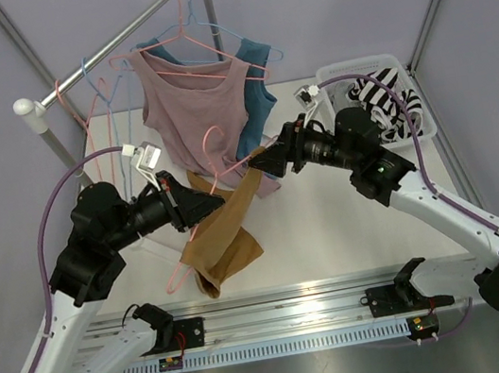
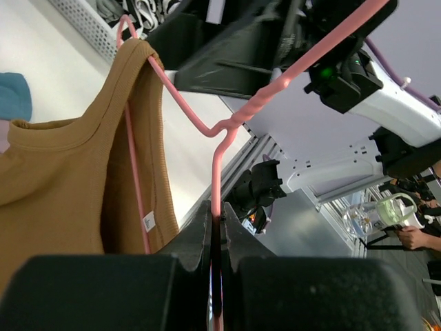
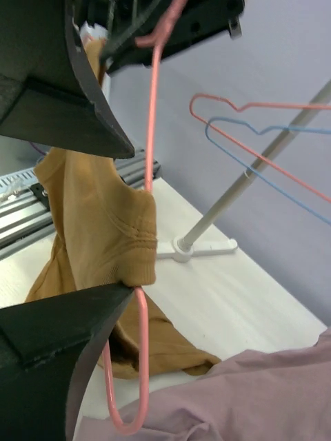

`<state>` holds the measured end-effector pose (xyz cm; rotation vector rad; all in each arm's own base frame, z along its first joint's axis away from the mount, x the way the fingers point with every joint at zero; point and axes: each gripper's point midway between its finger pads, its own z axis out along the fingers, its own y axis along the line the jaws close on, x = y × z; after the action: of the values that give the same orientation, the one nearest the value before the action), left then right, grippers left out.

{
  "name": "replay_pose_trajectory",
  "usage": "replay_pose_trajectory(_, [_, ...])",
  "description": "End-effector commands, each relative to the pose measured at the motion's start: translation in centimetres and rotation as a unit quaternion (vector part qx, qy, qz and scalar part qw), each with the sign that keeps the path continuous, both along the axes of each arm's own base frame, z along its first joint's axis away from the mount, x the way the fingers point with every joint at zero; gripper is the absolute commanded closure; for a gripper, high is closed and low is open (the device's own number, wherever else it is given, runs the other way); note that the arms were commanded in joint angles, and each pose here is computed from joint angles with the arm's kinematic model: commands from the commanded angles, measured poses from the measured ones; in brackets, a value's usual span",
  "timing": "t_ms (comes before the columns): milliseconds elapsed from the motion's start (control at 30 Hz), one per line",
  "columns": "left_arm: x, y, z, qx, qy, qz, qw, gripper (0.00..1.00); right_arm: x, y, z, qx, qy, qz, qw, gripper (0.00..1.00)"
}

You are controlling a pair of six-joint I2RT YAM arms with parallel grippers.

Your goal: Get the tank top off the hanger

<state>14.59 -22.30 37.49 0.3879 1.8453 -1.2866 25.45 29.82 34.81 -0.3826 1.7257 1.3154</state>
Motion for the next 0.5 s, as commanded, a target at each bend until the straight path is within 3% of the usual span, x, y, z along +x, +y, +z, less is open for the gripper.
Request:
replay_pose_trajectory(0, [-1.3,-0.7,3.8,-0.053,-0.069,-0.045,0.995,1.00,2.8,0.7,1.4,-0.013,-0.039,-0.068,0.997,0.25])
replay_pose_trajectory(133, [-0.9,-0.7,3.6,-0.046,-0.072,-0.038,0.996,1.00,3.1,0.6,1.0,-0.029,-0.042,-0.081,0.995,0.55])
replay_pose_trajectory(167, [-0.7,-0.6,3.5,-0.043,-0.073,-0.034,0.996,1.00,3.1,0.5,1.0,-0.031,-0.045,-0.082,0.995,0.70])
replay_pose_trajectory(267, [0.0,-0.1,3.0,-0.025,-0.075,-0.010,0.997,1.00,3.4,0.0,0.3,-0.043,-0.046,-0.097,0.993,0.87])
replay_pose_trajectory(333, [0.6,0.5,2.8,-0.008,-0.078,0.014,0.997,1.00,3.5,-0.5,-0.5,-0.058,-0.041,-0.108,0.992,0.88])
replay_pose_trajectory(400, [1.4,1.1,1.8,0.021,-0.078,0.039,0.996,1.00,4.3,-1.5,-1.8,-0.084,-0.032,-0.140,0.986,1.00])
replay_pose_trajectory(467, [1.4,1.4,1.4,0.036,-0.085,0.039,0.995,1.00,5.3,-2.8,-3.1,-0.119,-0.030,-0.176,0.977,1.00])
